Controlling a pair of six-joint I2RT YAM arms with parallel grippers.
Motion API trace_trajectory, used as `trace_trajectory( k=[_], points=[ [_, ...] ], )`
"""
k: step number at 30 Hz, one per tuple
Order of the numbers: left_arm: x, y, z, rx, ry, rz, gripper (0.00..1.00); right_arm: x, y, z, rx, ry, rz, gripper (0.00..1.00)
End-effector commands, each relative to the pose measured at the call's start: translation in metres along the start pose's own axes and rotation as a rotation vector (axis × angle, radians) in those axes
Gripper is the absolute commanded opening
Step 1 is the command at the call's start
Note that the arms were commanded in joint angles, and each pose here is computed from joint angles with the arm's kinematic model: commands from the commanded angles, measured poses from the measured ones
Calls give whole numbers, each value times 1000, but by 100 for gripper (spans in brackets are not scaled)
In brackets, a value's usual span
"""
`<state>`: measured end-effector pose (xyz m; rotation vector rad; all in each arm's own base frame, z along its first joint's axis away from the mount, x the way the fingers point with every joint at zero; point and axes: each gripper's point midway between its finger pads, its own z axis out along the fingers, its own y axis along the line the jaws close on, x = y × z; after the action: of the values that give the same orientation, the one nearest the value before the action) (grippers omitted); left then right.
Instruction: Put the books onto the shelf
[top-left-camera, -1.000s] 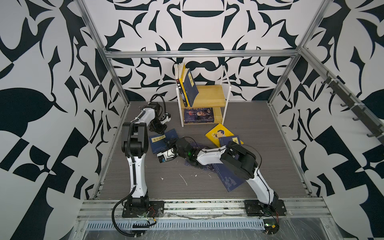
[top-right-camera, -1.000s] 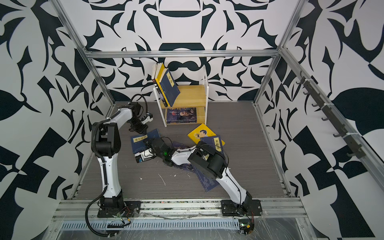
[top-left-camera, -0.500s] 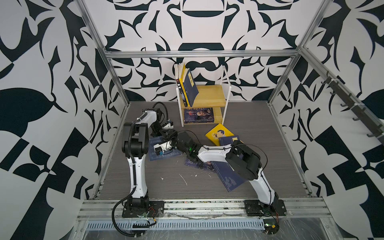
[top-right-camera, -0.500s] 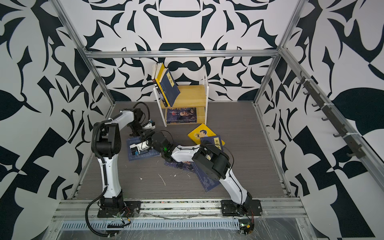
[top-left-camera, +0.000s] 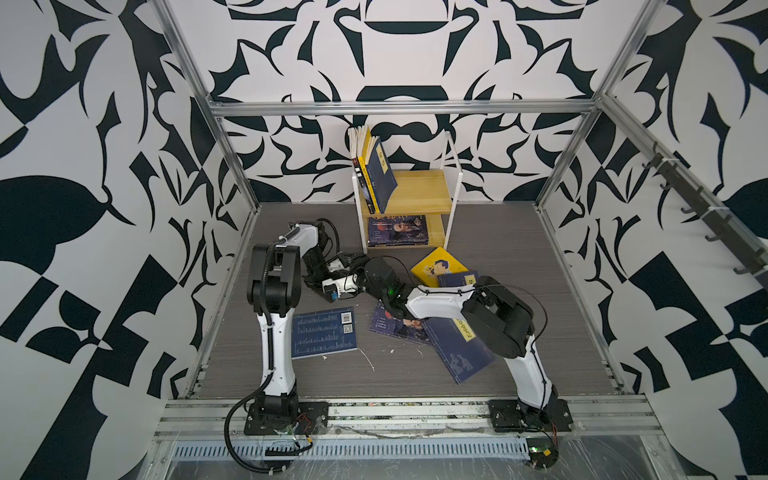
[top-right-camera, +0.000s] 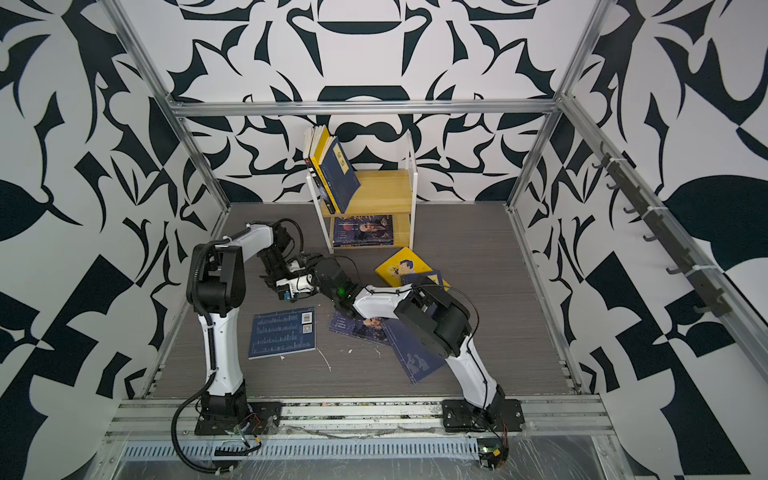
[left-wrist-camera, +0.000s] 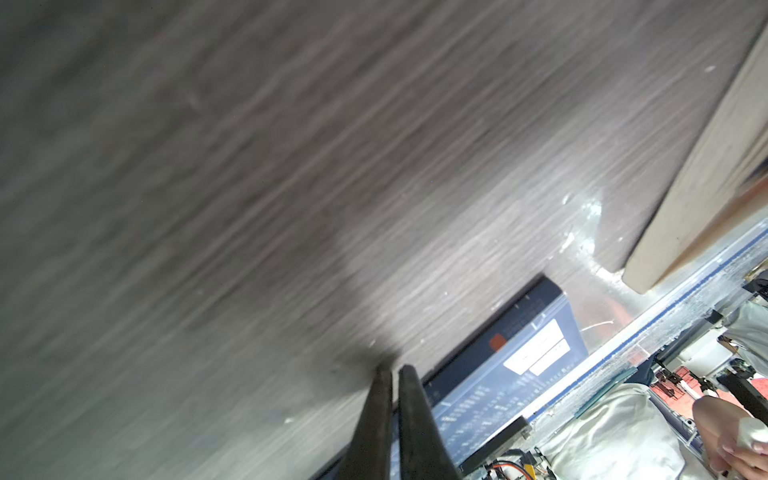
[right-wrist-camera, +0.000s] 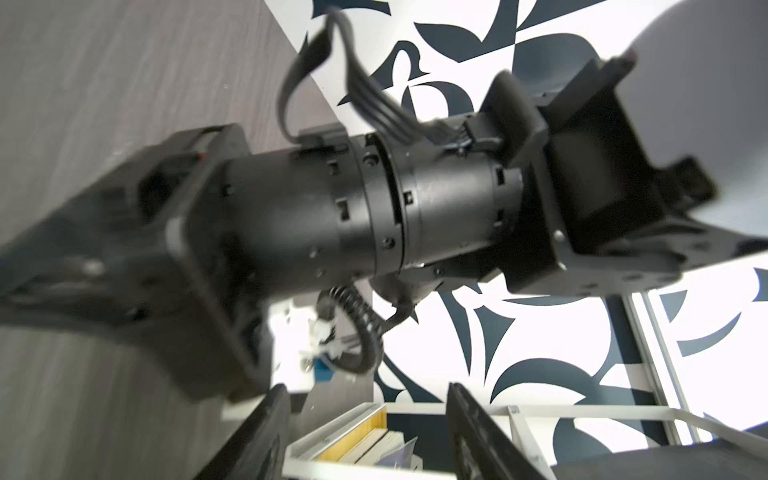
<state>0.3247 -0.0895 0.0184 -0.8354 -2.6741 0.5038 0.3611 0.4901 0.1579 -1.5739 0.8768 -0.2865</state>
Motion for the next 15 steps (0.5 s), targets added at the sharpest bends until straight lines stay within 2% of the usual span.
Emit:
trace_trajectory(
  k=[1,3,5,11,13,15],
  points=[
    [9,0,2,9,15,-24,12,-11,-17,-26,-18,-6,127,66],
    [10,4,-8,-18,-13,-28,17,-17,-15,-43,-115,-15,247,65],
    [10,10,-23,-68,-66,-45,29,-25,-7,-60,-198,-33,356,65],
    [26,31,-69,-165,-268,-224,47,-52,40,-92,-418,-26,557,65],
    [40,31,-70,-145,-304,-303,51,-57,49,-101,-475,-5,692,65],
    [54,29,-68,-114,-339,-375,56,-57,47,-104,-483,51,907,65]
  ],
)
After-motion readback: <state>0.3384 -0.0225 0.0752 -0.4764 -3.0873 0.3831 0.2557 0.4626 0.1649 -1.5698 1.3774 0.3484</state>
